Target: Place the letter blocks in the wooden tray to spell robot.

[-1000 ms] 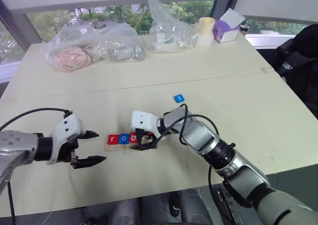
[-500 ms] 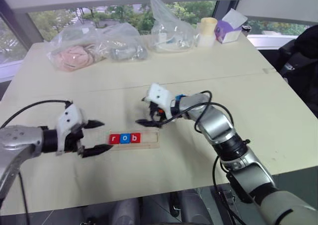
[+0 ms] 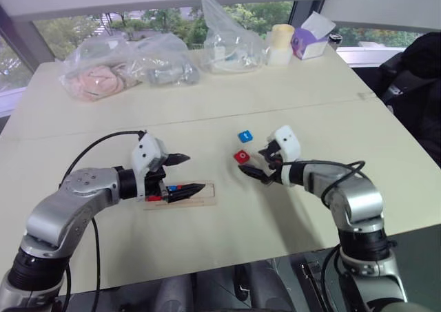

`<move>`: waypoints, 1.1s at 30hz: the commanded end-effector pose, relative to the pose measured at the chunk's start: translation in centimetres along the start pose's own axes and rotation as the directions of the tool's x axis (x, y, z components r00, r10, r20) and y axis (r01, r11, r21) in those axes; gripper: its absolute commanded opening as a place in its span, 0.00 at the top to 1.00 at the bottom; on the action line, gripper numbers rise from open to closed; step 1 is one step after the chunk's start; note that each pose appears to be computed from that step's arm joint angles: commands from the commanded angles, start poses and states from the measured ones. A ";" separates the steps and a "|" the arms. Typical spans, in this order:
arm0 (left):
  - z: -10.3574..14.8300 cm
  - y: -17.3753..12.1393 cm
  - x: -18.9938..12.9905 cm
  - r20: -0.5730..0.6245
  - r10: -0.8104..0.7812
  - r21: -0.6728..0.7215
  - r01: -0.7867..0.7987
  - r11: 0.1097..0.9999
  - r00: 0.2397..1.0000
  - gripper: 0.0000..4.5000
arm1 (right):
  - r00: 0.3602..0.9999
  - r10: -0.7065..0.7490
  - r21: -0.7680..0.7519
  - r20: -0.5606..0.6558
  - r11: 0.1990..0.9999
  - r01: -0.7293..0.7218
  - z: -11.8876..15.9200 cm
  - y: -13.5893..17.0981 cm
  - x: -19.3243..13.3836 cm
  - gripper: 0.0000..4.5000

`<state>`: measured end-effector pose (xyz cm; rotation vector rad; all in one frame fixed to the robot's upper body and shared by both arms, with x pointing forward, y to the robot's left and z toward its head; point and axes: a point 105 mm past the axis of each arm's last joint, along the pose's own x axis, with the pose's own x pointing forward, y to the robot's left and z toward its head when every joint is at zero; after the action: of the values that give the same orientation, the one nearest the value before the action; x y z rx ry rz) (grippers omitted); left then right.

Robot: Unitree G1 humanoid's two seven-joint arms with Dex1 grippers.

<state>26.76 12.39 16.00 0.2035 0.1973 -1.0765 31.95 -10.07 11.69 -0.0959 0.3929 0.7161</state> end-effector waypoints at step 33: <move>-1.7 0.6 -0.7 -0.036 0.054 0.009 -0.053 0.999 0.998 0.00 | 0.992 0.077 -0.304 0.097 0.952 -0.044 -2.3 -1.1 3.5 0.01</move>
<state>26.91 13.61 13.69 0.2040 0.2601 -1.0218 34.76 -9.60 8.46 -0.3197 0.1908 0.7760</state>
